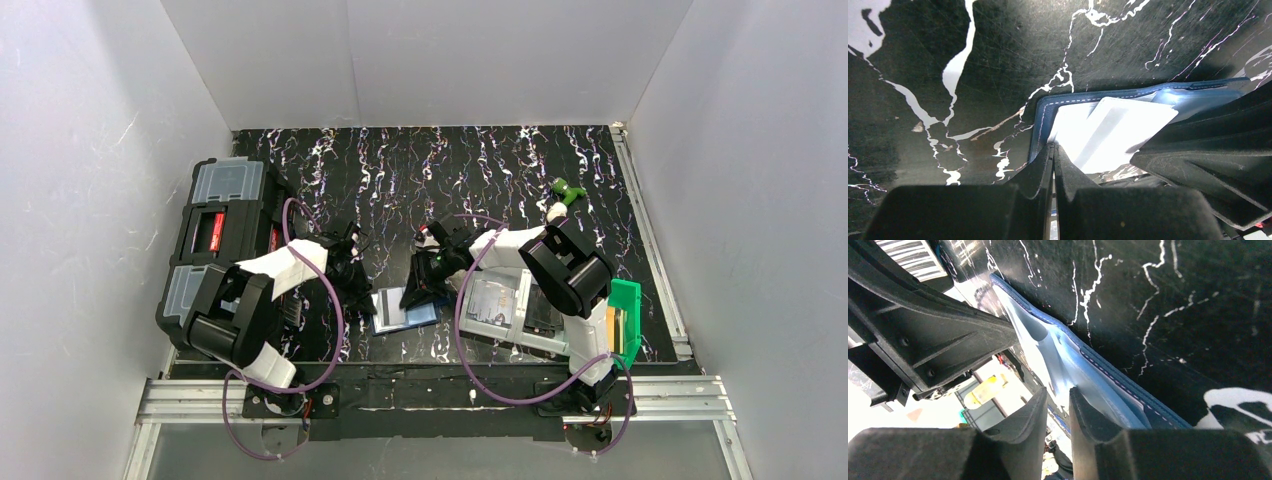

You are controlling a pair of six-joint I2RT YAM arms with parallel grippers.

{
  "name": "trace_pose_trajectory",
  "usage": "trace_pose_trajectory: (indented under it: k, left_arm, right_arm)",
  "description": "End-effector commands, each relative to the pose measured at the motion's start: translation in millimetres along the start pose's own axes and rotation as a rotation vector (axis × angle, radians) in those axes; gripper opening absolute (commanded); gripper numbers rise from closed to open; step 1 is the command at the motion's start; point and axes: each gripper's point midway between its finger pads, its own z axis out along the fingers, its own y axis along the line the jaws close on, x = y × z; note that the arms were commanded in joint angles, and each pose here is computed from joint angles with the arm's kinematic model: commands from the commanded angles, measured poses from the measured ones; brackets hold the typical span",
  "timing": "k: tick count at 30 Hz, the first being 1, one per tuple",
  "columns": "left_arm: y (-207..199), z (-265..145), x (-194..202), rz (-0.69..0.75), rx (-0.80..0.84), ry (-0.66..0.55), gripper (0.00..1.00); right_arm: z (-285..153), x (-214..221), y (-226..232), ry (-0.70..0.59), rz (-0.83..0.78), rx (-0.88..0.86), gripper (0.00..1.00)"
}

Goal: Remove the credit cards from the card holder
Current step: Remove the credit card from the card holder.

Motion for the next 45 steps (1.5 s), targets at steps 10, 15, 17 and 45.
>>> trace_pose_trajectory:
  k: [10,15,17,45]
  left_arm:
    - [37.6,11.2,-0.1,0.006,-0.171,-0.001,0.0]
    - [37.0,11.1,-0.8,0.007,-0.172,0.0,0.0]
    - [37.2,11.1,-0.9,0.008,-0.175,0.001,0.0]
    - [50.7,13.0,0.0,-0.004,-0.236,-0.007,0.0]
  right_arm:
    - [3.0,1.2,2.6,0.022,0.013,-0.044,0.2]
    - [4.7,1.0,2.2,0.029,0.014,-0.048,0.19]
    - [5.1,0.6,2.9,0.031,0.013,-0.051,0.19]
    - [-21.4,-2.6,-15.3,-0.063,-0.007,0.038,0.01]
